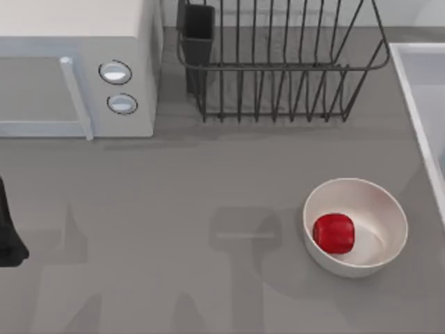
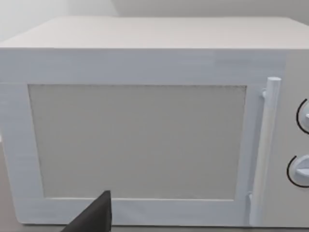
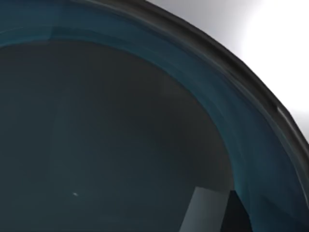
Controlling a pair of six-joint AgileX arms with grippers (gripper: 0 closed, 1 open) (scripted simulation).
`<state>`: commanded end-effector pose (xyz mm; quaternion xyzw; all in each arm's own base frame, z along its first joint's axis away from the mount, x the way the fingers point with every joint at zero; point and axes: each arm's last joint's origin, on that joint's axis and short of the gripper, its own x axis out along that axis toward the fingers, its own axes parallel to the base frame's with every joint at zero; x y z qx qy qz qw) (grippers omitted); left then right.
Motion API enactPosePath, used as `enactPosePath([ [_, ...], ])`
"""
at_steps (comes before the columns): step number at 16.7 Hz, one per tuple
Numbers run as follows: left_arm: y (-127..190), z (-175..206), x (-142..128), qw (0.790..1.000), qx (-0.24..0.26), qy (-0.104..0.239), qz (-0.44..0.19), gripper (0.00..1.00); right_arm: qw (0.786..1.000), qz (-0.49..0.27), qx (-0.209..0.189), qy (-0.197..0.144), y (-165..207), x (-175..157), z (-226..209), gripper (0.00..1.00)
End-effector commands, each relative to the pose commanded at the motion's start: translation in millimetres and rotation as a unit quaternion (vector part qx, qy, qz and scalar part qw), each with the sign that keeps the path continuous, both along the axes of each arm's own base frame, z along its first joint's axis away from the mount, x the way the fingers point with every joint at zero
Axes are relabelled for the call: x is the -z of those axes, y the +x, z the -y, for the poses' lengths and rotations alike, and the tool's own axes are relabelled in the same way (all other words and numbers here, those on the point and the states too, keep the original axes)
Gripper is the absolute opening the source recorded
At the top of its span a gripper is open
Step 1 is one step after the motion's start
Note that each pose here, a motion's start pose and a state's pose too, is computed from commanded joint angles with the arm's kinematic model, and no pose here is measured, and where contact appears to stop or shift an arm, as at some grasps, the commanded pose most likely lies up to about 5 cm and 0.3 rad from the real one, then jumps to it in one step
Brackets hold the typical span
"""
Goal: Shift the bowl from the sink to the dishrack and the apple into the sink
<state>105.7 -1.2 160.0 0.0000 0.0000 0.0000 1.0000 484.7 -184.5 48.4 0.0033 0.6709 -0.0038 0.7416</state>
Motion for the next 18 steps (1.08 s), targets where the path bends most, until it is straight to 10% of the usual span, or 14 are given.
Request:
enactPosePath([
  [9,0,0,0,1.000,0.000,0.000,0.000,1.00,1.000,0.003,-0.005,-0.001,-38,-81,24,0.00],
  [18,0,0,0,1.000,0.000,0.000,0.000,1.00,1.000,0.010,-0.010,-0.008,-218,-267,25,0.00],
])
